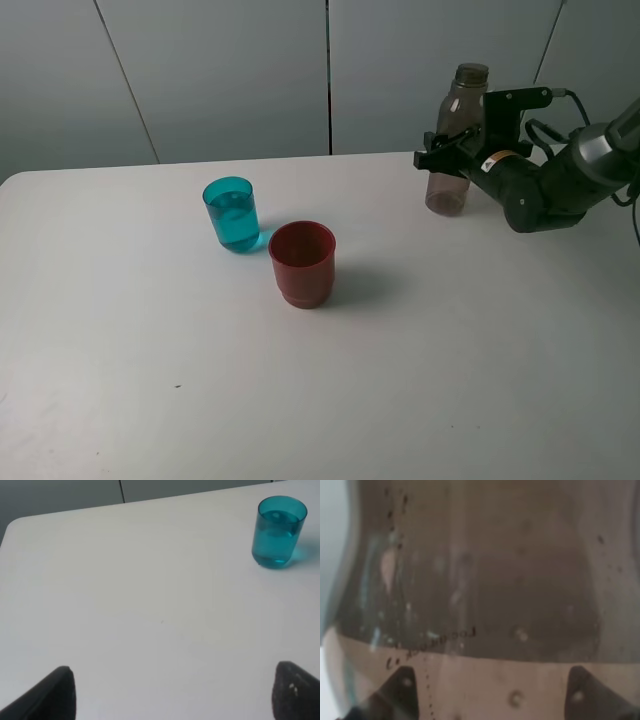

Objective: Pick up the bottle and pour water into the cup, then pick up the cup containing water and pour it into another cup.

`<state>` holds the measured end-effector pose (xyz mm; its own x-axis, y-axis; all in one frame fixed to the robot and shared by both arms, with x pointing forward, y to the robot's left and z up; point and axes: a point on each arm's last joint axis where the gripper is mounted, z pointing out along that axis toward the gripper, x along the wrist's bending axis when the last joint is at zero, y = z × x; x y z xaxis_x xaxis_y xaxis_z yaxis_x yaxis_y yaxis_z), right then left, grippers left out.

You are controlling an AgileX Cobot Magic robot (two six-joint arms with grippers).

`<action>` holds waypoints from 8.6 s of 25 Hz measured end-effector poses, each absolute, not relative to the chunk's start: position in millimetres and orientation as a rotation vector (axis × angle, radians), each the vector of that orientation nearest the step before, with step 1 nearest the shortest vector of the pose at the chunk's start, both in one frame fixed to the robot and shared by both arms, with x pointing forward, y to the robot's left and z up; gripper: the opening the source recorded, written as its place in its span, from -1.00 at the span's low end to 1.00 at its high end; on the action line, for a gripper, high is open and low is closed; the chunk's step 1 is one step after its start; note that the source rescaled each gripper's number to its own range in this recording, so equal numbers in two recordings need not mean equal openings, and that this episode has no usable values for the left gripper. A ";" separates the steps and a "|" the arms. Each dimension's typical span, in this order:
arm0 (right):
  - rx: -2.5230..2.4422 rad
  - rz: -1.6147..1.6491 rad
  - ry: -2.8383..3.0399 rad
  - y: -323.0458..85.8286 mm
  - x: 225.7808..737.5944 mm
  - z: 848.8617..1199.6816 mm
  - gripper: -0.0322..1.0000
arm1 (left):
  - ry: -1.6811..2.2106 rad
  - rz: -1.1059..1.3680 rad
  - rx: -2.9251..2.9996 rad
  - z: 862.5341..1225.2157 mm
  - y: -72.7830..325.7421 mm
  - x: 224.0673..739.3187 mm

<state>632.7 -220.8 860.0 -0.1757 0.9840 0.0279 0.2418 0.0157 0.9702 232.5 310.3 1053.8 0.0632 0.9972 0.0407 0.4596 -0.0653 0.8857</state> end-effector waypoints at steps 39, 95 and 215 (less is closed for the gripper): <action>1.615 1.062 1.702 -232.0 563.7 1032.0 1.00 | 1.485 0.944 1.621 1053.8 310.3 232.5; 1.203 1.167 2.327 14.0 543.7 914.9 1.00 | 1.485 0.944 1.621 1053.8 310.3 232.5; 1.089 1.184 2.317 54.0 584.9 846.8 -0.67 | 1.495 0.990 1.628 1054.2 313.6 232.7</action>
